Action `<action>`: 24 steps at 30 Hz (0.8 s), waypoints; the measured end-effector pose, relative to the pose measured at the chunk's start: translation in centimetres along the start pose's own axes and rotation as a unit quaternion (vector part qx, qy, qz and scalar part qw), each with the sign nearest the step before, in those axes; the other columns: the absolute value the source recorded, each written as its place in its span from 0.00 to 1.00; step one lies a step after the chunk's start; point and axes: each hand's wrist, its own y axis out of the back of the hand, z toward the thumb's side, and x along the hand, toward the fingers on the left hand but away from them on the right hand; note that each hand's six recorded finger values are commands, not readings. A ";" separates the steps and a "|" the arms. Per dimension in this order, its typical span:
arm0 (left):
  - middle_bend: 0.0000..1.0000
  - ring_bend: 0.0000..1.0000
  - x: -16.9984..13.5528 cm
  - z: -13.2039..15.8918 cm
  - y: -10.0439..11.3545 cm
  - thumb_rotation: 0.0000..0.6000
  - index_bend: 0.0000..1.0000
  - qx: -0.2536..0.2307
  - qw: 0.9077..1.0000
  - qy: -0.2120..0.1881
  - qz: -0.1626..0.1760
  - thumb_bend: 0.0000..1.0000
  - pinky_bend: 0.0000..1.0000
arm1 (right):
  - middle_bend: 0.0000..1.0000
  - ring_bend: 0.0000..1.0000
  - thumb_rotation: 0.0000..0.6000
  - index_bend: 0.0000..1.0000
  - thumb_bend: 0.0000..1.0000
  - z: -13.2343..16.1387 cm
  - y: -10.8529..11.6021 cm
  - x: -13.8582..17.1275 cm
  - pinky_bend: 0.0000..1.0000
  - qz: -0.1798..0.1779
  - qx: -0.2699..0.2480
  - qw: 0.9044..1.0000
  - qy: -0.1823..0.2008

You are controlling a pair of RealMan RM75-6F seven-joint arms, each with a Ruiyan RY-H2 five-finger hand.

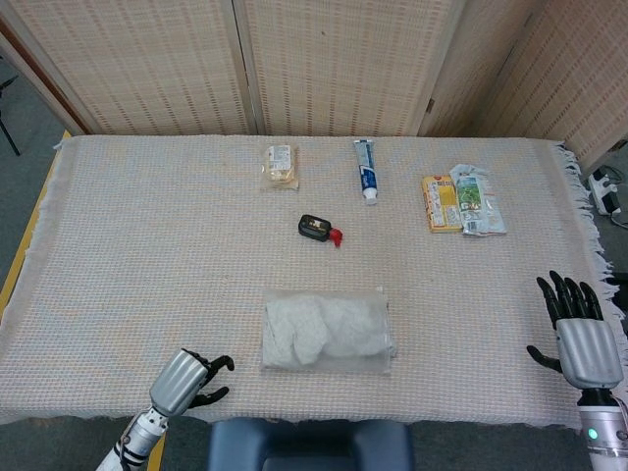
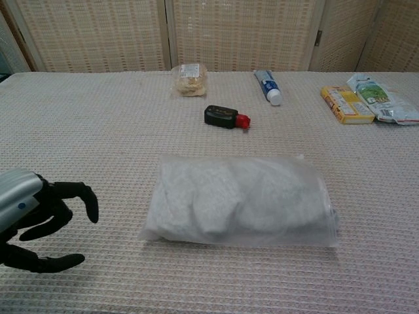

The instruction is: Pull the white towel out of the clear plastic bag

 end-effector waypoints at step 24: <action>1.00 1.00 4.7 0.9 -4.8 1.00 0.50 -0.013 1.000 -0.014 0.022 0.26 1.00 | 0.00 0.00 1.00 0.00 0.03 -0.5 -0.5 -0.7 0.00 0.019 -0.003 1.000 -0.013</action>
